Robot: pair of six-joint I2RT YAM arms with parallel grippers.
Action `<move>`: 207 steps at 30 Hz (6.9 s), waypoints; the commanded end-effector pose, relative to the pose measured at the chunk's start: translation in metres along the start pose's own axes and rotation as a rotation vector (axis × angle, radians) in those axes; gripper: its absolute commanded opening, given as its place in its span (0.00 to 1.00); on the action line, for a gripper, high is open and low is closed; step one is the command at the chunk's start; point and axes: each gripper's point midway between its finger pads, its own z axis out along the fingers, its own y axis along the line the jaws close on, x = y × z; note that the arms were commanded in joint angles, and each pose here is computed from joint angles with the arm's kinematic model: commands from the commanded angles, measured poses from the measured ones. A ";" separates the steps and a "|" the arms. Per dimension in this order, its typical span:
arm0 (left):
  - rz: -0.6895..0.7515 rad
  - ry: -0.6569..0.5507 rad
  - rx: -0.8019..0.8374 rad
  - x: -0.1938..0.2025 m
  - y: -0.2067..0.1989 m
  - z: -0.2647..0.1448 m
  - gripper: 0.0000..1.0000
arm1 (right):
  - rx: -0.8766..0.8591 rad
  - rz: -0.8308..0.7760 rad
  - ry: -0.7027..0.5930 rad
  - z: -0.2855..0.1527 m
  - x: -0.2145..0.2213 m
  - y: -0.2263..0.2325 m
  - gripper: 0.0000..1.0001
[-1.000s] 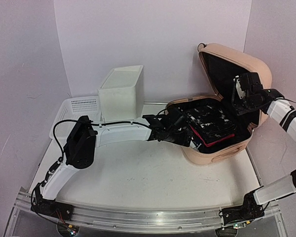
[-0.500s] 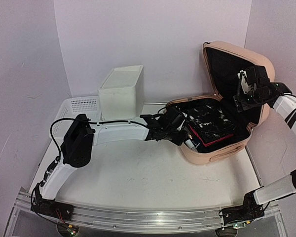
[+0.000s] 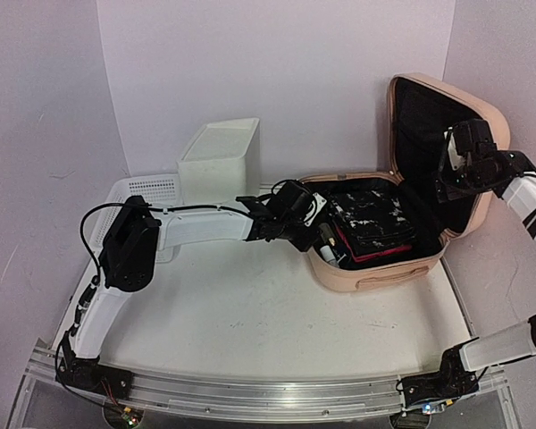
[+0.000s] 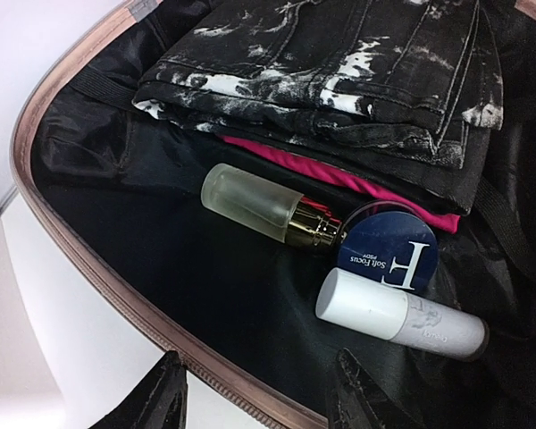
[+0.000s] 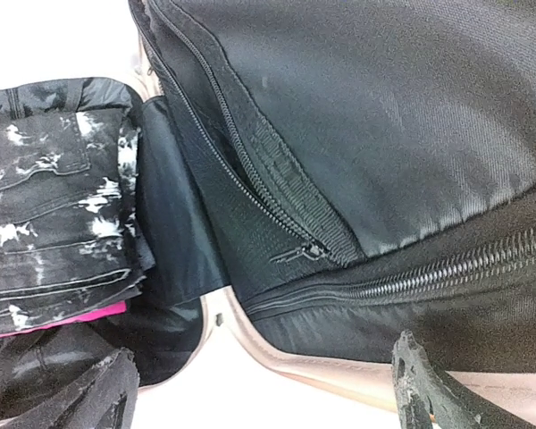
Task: Open, take out, and arrange the luggage
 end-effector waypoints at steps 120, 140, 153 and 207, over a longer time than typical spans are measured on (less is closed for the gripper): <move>-0.515 -0.182 0.032 -0.012 0.205 -0.271 0.85 | -0.682 0.844 0.027 -0.002 -0.166 0.389 0.90; -0.793 -0.155 0.329 0.030 0.241 -0.217 0.78 | -1.061 0.509 0.044 -0.119 -0.147 0.405 0.74; -0.655 -0.263 0.323 0.044 0.252 -0.188 0.87 | -1.116 0.323 -0.124 -0.040 -0.163 0.320 0.98; -0.063 -0.528 0.318 -0.009 0.290 -0.118 0.37 | -0.973 0.328 0.033 0.025 -0.104 0.280 0.98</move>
